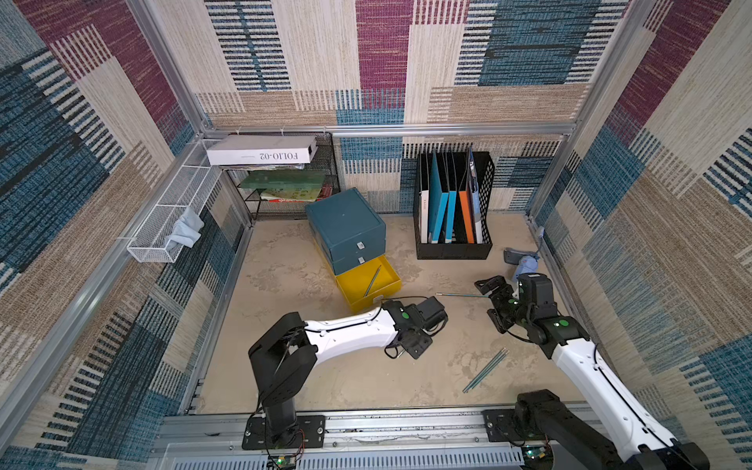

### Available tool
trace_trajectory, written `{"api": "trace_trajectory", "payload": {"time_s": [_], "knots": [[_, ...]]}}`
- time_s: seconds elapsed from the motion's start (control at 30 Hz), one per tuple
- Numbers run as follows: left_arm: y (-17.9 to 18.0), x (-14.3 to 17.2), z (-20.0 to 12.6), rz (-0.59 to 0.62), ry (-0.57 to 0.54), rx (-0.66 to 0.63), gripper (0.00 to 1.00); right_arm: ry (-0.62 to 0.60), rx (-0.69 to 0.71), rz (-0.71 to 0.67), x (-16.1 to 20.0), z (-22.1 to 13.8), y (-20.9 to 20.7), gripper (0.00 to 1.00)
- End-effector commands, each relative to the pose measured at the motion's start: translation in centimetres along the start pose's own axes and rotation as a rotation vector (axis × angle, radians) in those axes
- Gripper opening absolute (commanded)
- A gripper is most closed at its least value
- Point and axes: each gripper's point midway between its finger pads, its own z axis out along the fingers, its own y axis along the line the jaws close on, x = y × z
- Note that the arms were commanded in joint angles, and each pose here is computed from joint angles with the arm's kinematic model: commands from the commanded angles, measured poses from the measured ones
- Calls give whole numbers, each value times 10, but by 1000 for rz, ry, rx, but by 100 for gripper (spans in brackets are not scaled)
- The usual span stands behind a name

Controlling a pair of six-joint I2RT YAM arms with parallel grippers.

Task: Please place the pencils in the drawer according to their color
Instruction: Pick up the pencil from the center of the board.

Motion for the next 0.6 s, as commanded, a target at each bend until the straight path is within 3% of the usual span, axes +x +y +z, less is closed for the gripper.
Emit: {"api": "trace_trajectory", "payload": {"time_s": [0.0,0.3,0.57], "knots": [[42,-23,-16,-29,-85,-114,0,-1,-19,3,-1,1,4,99],[163,-64,-33,-105,-192,-322,0,9,-23,9,0,5,6,99],[216,-71,-8,-104,-153,-402,0,6,-26,13,-1,6,7,99]]}}
